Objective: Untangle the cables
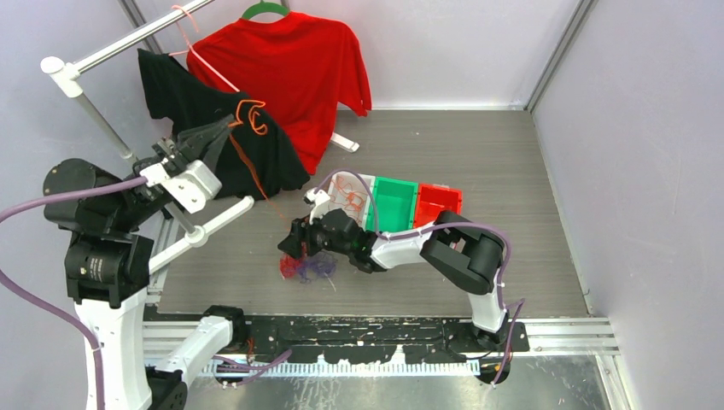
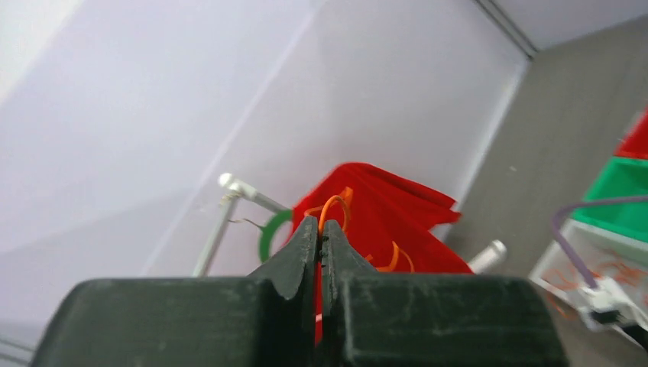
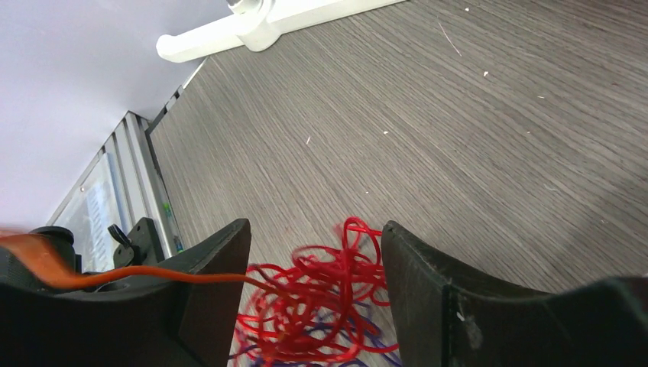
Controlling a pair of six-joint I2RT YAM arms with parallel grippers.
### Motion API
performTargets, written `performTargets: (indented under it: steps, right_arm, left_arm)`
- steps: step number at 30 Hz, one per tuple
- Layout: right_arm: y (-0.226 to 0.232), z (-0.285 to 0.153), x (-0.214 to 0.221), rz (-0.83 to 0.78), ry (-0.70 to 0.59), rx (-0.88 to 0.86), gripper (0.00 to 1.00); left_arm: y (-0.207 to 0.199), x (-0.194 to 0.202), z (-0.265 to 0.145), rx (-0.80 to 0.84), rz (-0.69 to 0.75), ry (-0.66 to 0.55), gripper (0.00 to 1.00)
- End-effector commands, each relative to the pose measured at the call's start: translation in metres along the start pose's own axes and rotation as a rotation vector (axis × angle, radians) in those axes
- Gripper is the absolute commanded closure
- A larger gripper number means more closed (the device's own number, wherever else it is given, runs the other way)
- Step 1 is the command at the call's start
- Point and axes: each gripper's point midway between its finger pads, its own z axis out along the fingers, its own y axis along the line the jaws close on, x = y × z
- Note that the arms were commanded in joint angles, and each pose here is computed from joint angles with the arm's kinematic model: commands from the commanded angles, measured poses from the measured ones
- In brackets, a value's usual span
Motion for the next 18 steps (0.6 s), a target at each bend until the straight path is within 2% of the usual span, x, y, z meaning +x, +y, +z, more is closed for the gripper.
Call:
performTargets:
  steps: [1,7,12,14,18]
  right_arm:
    - [0.006,0.002,-0.007,-0.007,-0.049,-0.02,0.32]
    - [0.004,-0.002,-0.001,-0.008,-0.044,-0.018,0.31]
    - [0.002,-0.002,0.007,-0.008,-0.028,-0.01,0.32]
    - [0.001,-0.003,0.009,-0.005,-0.028,-0.007,0.32]
    - [0.012,-0.006,-0.007,-0.008,-0.058,-0.031,0.3]
  left_arm:
    - [0.069,-0.049,-0.007,-0.271,0.2,-0.125,1.0]
    - [0.123,-0.069,-0.024,-0.549,0.33,-0.174,1.0]
    - [0.147,-0.085,-0.037,-0.688,0.371,-0.221,1.0]
    - [0.148,-0.085,-0.036,-0.683,0.346,-0.221,1.0]
    - [0.125,-0.073,-0.023,-0.55,0.285,-0.196,1.0]
